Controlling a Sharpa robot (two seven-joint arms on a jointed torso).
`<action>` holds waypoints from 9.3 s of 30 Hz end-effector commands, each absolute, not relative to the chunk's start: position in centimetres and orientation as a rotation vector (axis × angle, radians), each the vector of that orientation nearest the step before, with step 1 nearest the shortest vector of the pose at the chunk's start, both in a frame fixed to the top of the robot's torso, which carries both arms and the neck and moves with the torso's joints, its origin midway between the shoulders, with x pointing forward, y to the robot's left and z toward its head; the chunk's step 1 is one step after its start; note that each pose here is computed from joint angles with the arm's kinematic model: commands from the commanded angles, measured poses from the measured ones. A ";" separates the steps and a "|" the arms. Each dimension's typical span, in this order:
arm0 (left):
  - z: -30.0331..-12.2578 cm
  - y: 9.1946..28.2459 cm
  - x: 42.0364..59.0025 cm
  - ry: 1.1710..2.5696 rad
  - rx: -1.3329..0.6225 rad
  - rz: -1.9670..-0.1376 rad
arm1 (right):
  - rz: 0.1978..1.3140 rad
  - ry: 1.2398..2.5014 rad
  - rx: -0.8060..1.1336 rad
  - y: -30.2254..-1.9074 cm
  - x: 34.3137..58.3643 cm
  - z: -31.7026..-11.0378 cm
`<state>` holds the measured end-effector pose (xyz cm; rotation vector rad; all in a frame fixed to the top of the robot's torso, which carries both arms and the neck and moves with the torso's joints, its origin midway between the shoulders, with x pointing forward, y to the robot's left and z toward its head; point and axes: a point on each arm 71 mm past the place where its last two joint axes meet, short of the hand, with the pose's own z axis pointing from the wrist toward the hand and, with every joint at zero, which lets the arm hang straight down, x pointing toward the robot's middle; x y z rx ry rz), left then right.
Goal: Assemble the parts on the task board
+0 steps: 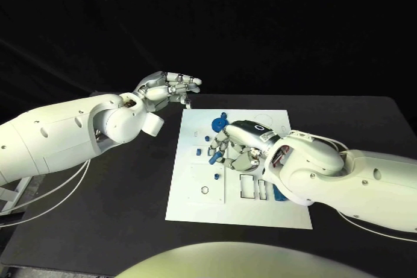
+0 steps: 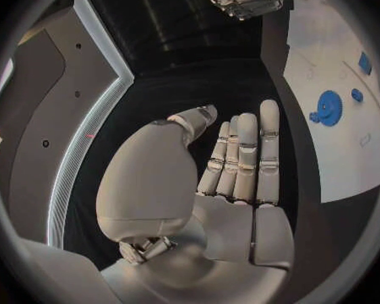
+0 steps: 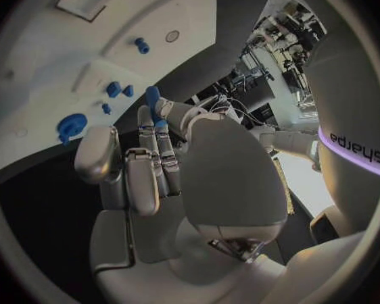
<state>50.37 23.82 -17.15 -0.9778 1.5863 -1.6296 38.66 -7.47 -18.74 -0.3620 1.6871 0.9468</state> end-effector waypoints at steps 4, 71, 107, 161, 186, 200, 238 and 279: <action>-17.2 23.1 50.4 1.606 -0.963 -1.650 | 0.993 1.742 -0.418 -5.7 37.7 -20.2; -17.3 22.3 50.4 1.626 -0.963 -1.671 | 0.852 1.818 -0.640 -4.3 36.2 -23.5; -17.3 22.5 50.4 1.630 -0.965 -1.667 | 0.958 1.645 -0.448 -5.1 36.4 -22.4; -17.9 23.1 50.4 1.636 -0.980 -1.657 | 0.485 2.128 0.303 -25.0 36.4 -24.7; -17.9 23.3 50.4 1.641 -0.981 -1.656 | 0.455 2.194 0.247 -23.7 35.5 -26.8; -17.9 23.3 50.4 1.643 -0.982 -1.655 | 0.517 2.141 0.395 -23.7 35.3 -26.4; -18.2 22.9 50.4 1.666 -0.975 -1.672 | 0.758 2.226 0.388 -18.5 36.4 -24.4; -18.2 23.2 50.3 1.672 -0.973 -1.666 | 0.625 2.242 0.267 -17.1 37.3 -25.6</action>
